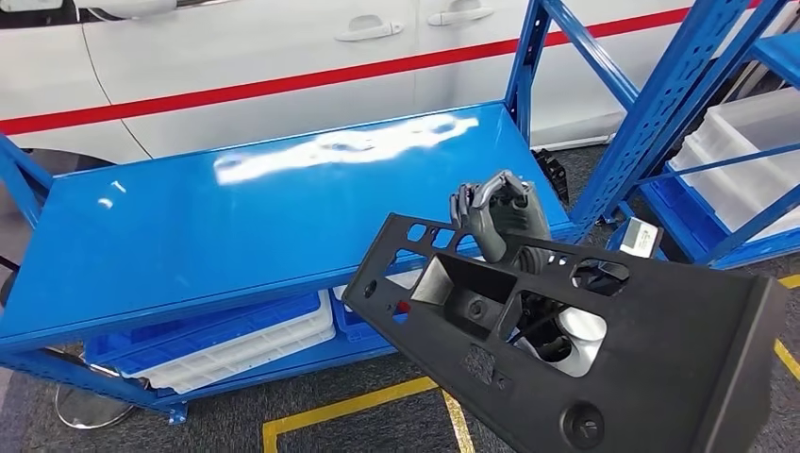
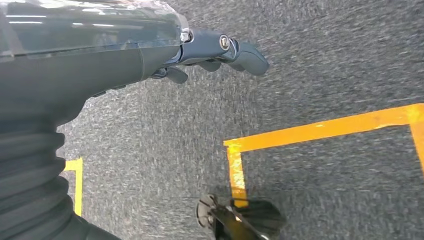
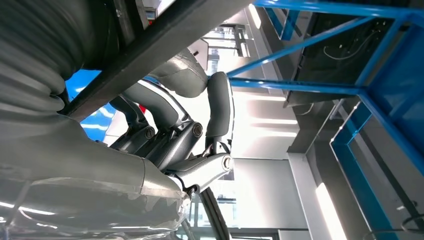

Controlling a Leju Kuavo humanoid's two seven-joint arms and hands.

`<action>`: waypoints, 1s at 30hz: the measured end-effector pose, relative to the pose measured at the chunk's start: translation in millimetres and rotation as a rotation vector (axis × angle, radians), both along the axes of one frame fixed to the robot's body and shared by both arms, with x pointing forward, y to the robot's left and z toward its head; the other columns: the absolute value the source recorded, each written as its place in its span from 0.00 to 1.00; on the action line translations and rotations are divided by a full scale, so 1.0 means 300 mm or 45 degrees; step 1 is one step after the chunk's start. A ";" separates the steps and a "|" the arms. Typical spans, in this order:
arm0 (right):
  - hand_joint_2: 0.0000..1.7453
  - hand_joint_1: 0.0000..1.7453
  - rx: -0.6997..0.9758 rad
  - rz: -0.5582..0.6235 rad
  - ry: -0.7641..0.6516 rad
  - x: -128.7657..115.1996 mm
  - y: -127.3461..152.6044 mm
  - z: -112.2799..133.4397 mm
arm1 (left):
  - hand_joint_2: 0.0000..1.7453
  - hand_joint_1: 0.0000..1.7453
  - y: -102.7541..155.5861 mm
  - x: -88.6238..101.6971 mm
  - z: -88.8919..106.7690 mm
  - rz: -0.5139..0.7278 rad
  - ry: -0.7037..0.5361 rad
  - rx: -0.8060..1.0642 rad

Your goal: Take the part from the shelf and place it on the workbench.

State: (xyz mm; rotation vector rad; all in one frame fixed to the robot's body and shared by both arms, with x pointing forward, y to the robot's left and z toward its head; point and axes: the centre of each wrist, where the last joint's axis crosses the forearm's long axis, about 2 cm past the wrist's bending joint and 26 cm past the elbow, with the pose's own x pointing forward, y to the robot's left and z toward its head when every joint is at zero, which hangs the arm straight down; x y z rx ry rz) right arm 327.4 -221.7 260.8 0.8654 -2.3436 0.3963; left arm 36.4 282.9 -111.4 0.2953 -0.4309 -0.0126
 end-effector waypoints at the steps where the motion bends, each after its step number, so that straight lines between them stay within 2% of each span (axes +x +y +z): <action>1: 1.00 0.95 -0.002 -0.004 -0.003 0.000 -0.001 0.002 | 1.00 0.00 0.001 0.003 0.000 0.000 -0.002 0.001; 13: 1.00 0.95 -0.152 -0.150 0.082 0.013 -0.020 -0.065 | 1.00 0.00 0.000 0.011 0.001 0.002 -0.010 0.003; 20: 1.00 0.95 -0.113 -0.110 0.089 0.016 -0.021 -0.062 | 1.00 0.00 0.001 0.008 0.001 0.028 -0.013 0.012; 30: 1.00 0.95 -0.074 -0.114 0.126 0.015 -0.073 -0.077 | 1.00 0.00 0.014 0.004 0.000 0.035 -0.015 0.017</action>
